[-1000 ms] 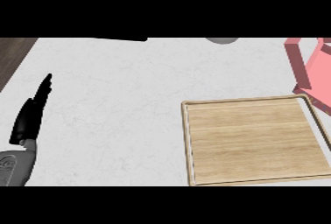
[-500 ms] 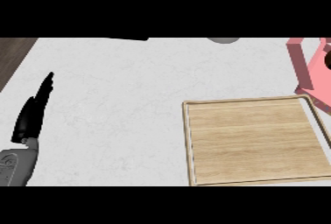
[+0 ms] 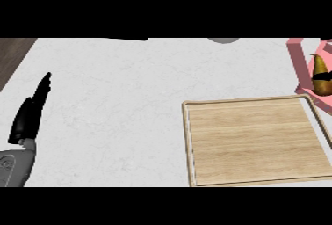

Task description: Pick the pear from the tray and place it in the cardboard box

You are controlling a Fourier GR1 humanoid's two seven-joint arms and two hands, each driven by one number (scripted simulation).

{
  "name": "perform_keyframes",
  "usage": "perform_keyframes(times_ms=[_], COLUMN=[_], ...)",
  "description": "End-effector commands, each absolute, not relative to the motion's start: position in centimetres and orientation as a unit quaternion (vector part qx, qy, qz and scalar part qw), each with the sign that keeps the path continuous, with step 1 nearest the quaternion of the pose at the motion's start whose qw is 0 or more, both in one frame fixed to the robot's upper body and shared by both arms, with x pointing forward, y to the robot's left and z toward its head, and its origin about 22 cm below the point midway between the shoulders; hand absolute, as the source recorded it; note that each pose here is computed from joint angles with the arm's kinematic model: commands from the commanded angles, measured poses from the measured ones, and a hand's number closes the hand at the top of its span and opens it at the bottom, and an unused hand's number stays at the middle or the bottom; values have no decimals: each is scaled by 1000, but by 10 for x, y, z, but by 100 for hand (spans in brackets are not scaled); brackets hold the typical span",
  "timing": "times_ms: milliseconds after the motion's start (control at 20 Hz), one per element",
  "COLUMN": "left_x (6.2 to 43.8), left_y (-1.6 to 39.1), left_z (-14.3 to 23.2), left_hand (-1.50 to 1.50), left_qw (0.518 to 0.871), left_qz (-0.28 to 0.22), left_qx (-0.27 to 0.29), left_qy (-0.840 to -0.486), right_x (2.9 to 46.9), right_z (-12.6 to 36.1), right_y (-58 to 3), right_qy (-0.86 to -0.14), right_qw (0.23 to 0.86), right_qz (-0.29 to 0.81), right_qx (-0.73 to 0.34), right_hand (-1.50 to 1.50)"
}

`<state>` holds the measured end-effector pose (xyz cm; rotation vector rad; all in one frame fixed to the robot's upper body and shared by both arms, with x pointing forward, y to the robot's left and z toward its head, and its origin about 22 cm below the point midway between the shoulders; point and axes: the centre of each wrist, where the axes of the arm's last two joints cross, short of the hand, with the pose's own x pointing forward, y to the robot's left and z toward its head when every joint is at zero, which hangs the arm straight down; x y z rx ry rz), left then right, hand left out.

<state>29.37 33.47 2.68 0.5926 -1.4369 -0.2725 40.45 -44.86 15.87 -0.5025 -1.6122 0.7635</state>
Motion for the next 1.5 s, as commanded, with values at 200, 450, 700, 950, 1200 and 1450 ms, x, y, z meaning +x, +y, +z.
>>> perform_keyframes(times_ms=[200,450,700,950,1200,1450], left_x=[291,285,291,287,289,282], left_y=[336,328,338,343,343,343], left_z=[29,19,31,28,35,25], left_hand=[0,0,0,0,0,0], left_qw=[709,706,702,708,703,706], left_qz=[-120,-120,-116,-115,-112,-107], left_qx=[260,268,269,264,266,270], left_qy=[-645,-644,-650,-645,-651,-646], right_x=[406,383,356,325,297,277], right_z=[174,172,196,216,203,217], right_y=[-452,-484,-520,-553,-574,-590], right_qy=[-779,-803,-805,-797,-785,-781], right_qw=[556,559,563,573,584,584], right_qz=[227,132,118,87,78,86], right_qx=[-182,-157,-142,-170,-193,-204], right_hand=[-150,-150,-150,-150,-150,-150])
